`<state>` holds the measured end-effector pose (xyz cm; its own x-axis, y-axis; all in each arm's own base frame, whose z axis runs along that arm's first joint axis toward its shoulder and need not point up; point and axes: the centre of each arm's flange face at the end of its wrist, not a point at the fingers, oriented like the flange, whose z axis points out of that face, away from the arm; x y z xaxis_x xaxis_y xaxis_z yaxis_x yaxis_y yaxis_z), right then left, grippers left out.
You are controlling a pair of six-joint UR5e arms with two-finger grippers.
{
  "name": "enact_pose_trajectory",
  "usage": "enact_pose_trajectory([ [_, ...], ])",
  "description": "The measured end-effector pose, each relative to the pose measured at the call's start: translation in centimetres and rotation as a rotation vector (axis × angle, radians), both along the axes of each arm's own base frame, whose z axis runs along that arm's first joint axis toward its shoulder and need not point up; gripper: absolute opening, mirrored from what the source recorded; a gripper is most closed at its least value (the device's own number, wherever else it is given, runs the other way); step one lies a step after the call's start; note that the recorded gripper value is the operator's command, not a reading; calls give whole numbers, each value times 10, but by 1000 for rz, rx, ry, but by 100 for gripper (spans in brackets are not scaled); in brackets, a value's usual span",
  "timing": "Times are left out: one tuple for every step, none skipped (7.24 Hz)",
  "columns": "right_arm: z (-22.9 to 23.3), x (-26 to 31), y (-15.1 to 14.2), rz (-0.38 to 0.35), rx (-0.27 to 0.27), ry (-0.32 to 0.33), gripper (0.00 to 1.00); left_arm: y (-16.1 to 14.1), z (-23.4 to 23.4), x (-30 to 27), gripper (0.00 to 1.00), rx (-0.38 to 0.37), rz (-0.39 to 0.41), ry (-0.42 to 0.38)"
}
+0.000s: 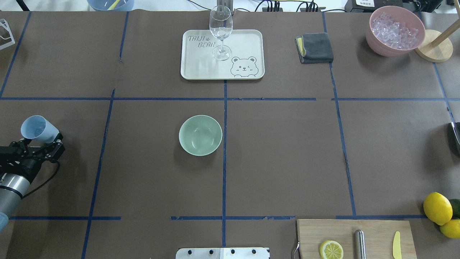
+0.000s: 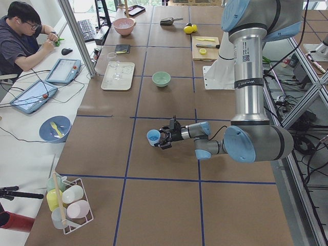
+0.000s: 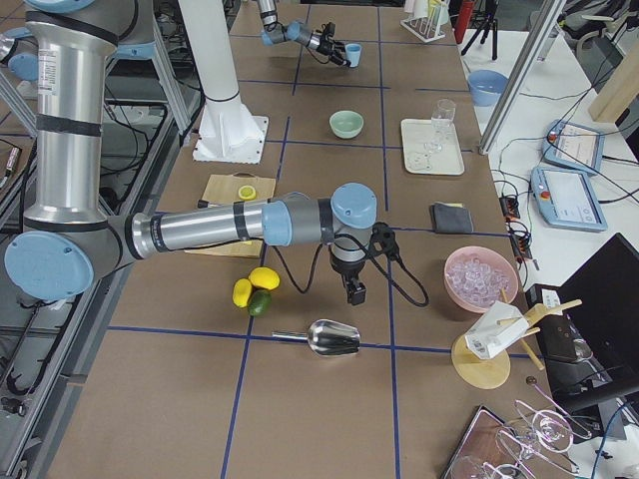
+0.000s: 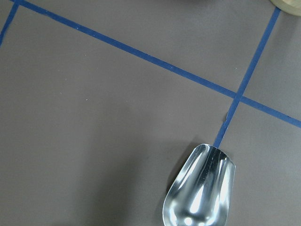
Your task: Pour ice into bowl
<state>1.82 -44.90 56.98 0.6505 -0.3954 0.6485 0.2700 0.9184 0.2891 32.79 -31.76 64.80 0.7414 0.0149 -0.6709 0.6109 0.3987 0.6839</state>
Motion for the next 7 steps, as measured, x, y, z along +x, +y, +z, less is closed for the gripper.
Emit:
enact_pose_trajectory([
  [0,0,0,1,0,0,100,-5,4,-1,100,-6,-7,-6],
  [0,1,-1,2,0,0,100,-11,10,-4,100,-14,-15,-18],
  [0,1,-1,2,1,0,100,-15,12,-4,95,-18,-19,-21],
  [0,1,-1,2,1,1,100,-18,12,-3,34,-20,-21,-21],
  [-1,1,-2,2,2,1,100,-20,10,0,0,-18,-22,-16],
  [-2,1,-3,4,4,1,100,-21,7,3,0,-15,-23,-6],
  [-3,1,-3,6,4,1,100,-22,1,6,0,-14,-10,19],
])
